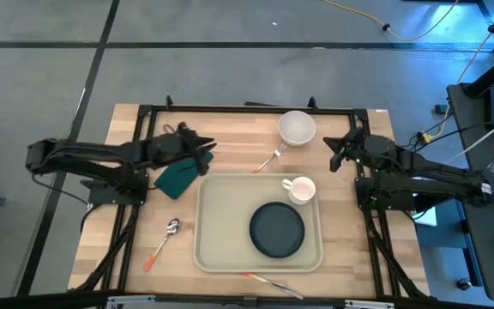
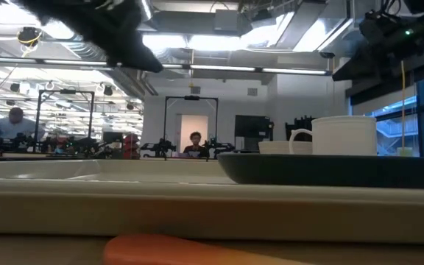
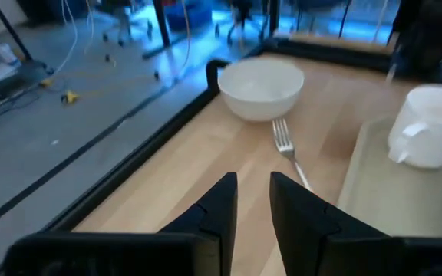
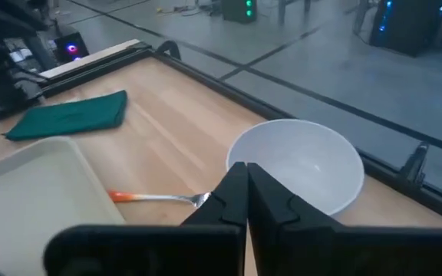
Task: Set up tray
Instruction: Put the white bowl on the black plate
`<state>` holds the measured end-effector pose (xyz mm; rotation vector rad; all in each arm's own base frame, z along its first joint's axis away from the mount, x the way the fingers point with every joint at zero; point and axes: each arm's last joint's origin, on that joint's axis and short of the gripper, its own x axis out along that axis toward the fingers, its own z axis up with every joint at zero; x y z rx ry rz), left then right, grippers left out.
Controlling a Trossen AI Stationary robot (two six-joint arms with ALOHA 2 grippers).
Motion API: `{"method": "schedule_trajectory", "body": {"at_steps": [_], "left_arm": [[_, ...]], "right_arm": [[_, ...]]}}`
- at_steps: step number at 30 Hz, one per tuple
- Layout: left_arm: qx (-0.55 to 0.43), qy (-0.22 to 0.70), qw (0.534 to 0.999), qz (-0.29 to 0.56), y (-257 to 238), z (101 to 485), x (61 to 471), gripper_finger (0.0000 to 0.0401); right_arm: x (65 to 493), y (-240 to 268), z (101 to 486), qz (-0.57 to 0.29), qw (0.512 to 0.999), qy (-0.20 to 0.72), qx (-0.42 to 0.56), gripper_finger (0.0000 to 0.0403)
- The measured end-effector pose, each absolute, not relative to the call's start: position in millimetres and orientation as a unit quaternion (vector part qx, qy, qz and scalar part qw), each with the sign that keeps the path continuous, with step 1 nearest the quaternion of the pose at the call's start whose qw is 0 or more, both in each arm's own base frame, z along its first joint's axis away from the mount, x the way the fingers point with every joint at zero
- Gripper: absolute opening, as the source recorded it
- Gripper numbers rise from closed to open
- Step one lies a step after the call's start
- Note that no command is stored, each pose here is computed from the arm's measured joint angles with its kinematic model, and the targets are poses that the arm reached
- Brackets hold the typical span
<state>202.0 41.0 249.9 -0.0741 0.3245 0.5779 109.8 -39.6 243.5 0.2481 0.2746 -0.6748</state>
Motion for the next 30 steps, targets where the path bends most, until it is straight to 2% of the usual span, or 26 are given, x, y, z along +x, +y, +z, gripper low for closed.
{"method": "schedule_trajectory", "body": {"at_steps": [6, 12, 17, 21, 24, 30], "left_arm": [[-0.076, 0.091, 0.946, 0.302, 43, 230, 172, 0.0072], [-0.114, 0.085, 0.937, 0.320, 46, 210, 161, 0.0072], [-0.124, 0.091, 0.933, 0.326, 47, 203, 159, 0.0072], [-0.122, 0.091, 0.932, 0.329, 47, 203, 159, 0.0072], [-0.115, 0.098, 0.933, 0.326, 46, 202, 159, 0.0072], [-0.103, 0.104, 0.935, 0.323, 46, 202, 159, 0.0072]], "right_arm": [[127, -60, 265, -0.387, 0.894, 0.180, 0.139, 0.0002], [147, -95, 278, -0.452, 0.845, 0.245, 0.145, 0.0006], [163, -120, 278, -0.457, 0.829, 0.310, 0.088, 0.0033], [173, -137, 275, -0.447, 0.824, 0.332, 0.104, 0.0072], [177, -148, 269, -0.433, 0.823, 0.344, 0.131, 0.0117], [177, -169, 252, -0.461, 0.791, 0.363, 0.174, 0.0199]]}}
